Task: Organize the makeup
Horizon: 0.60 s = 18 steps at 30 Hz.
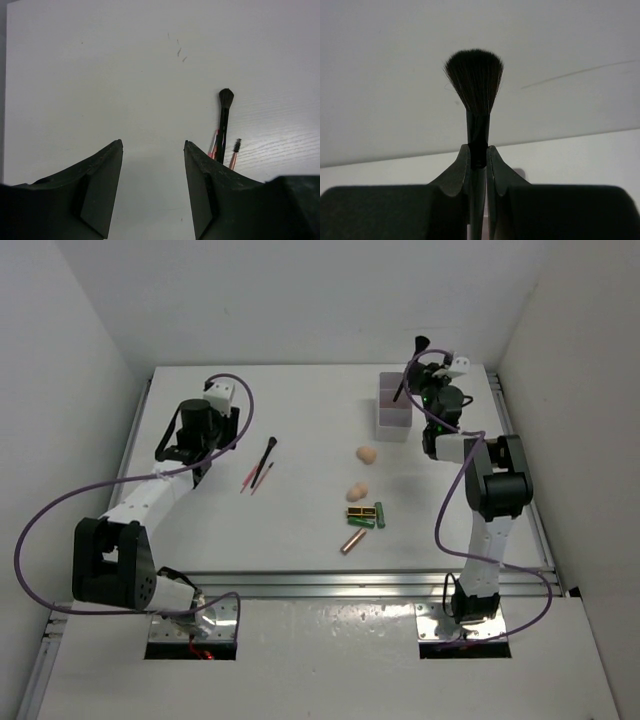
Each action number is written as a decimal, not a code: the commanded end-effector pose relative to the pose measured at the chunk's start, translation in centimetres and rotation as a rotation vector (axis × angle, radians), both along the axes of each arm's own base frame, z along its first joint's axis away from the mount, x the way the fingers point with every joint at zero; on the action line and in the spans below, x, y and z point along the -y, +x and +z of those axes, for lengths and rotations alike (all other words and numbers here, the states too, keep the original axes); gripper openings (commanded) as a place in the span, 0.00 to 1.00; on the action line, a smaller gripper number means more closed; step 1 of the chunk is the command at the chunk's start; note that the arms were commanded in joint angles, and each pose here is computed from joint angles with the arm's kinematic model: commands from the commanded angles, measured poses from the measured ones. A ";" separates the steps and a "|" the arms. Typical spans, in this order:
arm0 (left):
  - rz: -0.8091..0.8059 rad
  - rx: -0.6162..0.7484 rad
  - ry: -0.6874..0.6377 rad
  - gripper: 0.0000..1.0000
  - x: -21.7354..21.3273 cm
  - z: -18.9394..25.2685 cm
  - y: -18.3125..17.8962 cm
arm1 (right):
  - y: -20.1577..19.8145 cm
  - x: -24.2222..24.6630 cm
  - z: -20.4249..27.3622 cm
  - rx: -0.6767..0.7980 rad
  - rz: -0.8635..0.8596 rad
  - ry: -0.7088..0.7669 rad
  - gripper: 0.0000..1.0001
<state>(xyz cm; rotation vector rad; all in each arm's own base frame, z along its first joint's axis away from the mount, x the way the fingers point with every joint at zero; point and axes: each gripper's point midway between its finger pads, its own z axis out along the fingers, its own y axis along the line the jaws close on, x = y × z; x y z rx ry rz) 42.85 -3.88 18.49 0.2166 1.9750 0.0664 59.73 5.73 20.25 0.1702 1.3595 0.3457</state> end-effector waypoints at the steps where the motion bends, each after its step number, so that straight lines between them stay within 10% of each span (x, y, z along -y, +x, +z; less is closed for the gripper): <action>1: -0.005 0.043 0.006 0.58 0.3 1.8 1.1 | -0.7 2.0 2.9 0.191 -0.114 -0.035 0.00; 15: -0.032 0.012 0.017 0.61 -0.1 0.3 2.0 | -2.1 -0.5 -3.2 0.089 -0.054 -0.078 0.02; 18: -0.058 -0.006 0.021 0.65 0.2 -0.5 1.9 | -2.7 -0.6 -1.7 0.112 -0.042 -0.078 0.27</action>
